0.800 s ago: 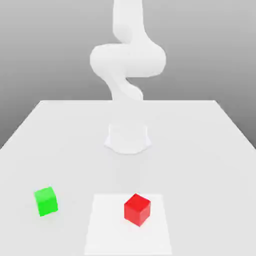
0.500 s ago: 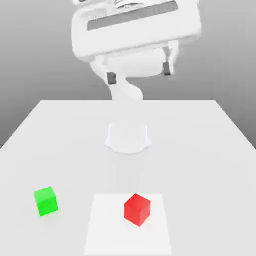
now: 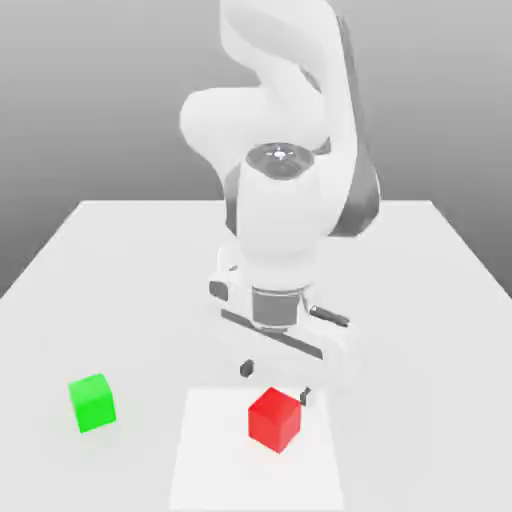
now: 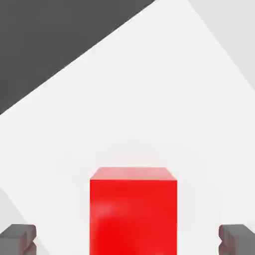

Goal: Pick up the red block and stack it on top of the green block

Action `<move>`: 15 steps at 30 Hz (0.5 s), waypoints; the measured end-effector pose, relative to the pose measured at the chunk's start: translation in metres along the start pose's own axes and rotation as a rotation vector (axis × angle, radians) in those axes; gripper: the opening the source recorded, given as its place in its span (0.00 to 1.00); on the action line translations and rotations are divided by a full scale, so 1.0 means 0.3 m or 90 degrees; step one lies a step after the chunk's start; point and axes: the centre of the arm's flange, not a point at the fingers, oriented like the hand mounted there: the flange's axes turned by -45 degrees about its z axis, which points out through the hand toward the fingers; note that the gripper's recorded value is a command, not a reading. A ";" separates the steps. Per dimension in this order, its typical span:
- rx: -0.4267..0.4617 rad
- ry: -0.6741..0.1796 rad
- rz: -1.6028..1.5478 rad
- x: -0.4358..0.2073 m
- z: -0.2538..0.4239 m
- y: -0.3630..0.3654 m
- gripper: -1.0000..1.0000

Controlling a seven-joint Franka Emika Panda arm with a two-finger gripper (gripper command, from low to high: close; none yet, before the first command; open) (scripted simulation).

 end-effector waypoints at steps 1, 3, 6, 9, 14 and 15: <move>0.000 0.000 0.000 -0.001 0.028 0.000 0.50; -0.001 -0.002 0.001 -0.005 0.086 0.003 0.50; -0.001 -0.003 0.002 -0.008 0.110 0.005 0.00; 0.000 -0.002 0.002 -0.008 0.109 0.005 0.00; 0.000 0.000 0.000 -0.002 0.043 0.000 0.00; 0.000 0.000 0.000 -0.001 0.016 0.000 0.00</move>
